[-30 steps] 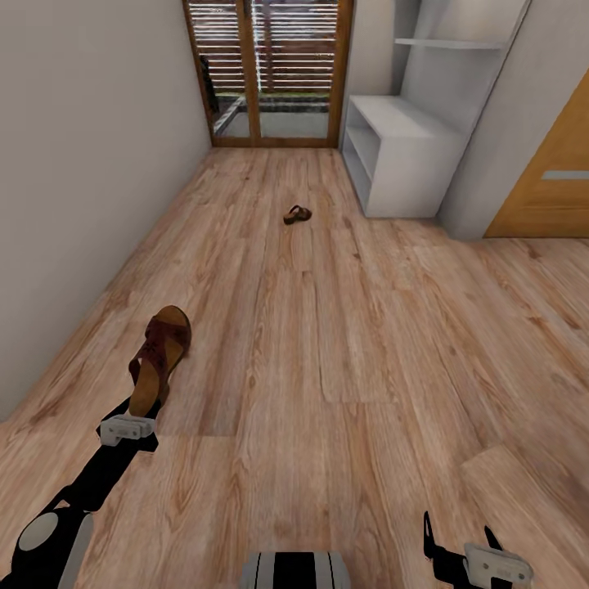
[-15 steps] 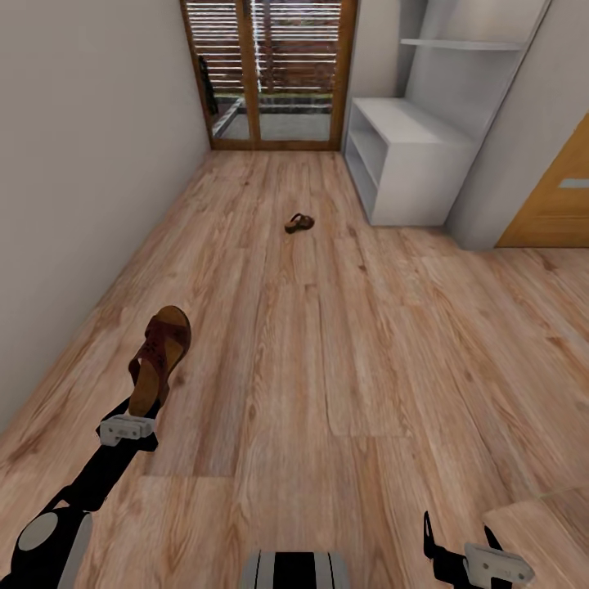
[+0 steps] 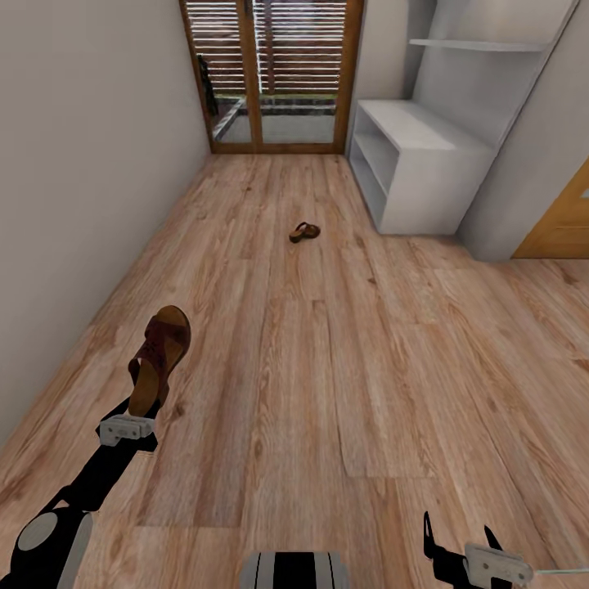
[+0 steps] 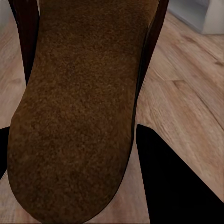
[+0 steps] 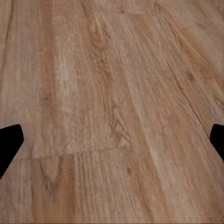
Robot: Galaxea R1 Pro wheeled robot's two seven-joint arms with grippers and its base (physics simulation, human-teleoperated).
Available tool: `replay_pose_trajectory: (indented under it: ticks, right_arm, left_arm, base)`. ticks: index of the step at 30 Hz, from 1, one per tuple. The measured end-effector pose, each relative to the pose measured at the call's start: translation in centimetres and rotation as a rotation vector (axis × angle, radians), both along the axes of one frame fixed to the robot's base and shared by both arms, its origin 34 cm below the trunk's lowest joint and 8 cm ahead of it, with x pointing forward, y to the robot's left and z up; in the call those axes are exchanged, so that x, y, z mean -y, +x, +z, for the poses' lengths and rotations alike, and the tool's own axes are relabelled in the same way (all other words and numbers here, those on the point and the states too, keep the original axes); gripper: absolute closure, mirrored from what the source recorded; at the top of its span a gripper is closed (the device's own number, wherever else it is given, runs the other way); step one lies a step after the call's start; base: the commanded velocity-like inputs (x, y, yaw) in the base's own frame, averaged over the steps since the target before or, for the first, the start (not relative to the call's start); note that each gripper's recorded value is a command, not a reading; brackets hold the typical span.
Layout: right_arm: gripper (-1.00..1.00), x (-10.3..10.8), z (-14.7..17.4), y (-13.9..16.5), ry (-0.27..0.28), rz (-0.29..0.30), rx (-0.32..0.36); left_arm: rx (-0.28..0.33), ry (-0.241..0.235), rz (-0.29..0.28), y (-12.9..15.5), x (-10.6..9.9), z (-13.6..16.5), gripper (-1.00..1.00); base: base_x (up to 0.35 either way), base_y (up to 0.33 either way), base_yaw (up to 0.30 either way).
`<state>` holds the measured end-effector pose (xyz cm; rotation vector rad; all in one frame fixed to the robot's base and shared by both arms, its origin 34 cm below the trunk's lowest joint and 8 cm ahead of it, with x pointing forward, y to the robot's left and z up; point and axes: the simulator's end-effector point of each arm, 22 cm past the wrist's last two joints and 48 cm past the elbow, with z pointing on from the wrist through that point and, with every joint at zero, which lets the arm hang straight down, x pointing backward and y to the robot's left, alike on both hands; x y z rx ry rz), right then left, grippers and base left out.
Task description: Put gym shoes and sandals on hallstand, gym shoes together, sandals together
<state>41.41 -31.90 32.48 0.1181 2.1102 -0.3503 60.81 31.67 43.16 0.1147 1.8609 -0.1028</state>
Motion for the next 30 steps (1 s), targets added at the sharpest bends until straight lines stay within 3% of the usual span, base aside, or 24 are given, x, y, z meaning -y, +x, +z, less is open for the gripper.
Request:
replay_pose_trajectory:
  ticks: [30]
  right_arm:
    - [-1.0, 0.02, 0.0, 0.0, 0.0, 0.0, 0.0]
  left_arm:
    - [-0.005, 0.001, -0.001, -0.05, 0.04, -0.24, 1.0]
  base:
    - [0.329, 0.117, 0.0]
